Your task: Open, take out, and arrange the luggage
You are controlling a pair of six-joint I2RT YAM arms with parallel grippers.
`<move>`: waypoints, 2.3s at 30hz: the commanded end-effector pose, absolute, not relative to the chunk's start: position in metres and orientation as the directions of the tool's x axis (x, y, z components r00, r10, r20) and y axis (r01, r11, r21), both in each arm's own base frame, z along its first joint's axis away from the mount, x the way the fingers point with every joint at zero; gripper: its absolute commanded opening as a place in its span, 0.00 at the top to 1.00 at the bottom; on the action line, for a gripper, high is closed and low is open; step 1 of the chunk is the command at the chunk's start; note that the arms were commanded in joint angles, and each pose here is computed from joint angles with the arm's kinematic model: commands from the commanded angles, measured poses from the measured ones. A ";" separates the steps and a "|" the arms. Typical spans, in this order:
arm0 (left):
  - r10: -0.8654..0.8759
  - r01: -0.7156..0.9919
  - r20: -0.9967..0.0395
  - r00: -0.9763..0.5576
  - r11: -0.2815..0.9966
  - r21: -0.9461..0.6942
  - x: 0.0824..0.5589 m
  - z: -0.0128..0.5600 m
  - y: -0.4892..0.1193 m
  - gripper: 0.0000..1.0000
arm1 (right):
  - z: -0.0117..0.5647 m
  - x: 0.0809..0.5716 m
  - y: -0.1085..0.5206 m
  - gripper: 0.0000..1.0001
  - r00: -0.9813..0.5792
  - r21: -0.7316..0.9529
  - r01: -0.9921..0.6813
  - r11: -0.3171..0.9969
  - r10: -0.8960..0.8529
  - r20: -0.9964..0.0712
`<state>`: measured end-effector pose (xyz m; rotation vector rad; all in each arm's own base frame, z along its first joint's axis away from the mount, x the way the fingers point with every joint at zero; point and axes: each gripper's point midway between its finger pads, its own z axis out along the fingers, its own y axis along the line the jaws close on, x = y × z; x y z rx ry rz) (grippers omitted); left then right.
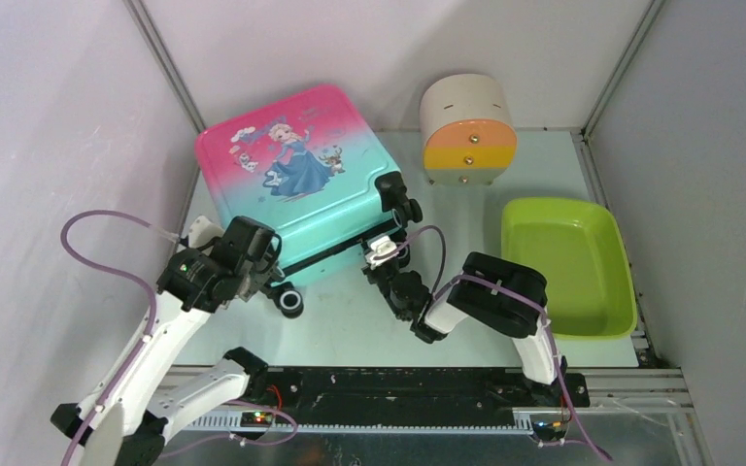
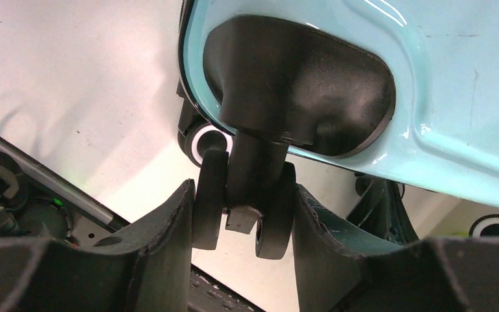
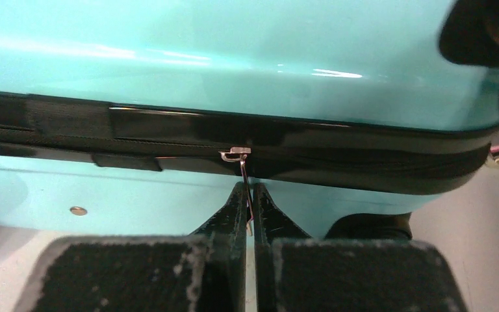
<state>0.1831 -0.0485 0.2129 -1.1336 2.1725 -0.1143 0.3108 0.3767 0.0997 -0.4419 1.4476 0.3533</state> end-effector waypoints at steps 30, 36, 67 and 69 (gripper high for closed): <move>-0.690 -0.867 -0.688 -0.224 0.464 -0.183 0.156 0.218 0.052 1.00 | 0.145 0.335 0.310 1.00 -0.031 0.429 -0.398 0.811 0.456 -0.889; -0.663 -0.884 -0.718 -0.212 0.444 -0.149 0.153 0.220 0.068 1.00 | 0.148 0.338 0.304 1.00 -0.040 0.441 -0.414 0.796 0.468 -0.883; -0.447 -0.567 -0.787 -0.425 0.809 -0.153 0.191 0.315 0.012 0.00 | 0.152 0.327 0.327 1.00 -0.131 0.461 -0.563 0.686 0.477 -0.869; -0.374 -0.451 -0.784 -0.496 0.882 -0.135 0.206 0.322 -0.014 0.00 | 0.151 0.326 0.327 1.00 -0.134 0.462 -0.565 0.684 0.477 -0.869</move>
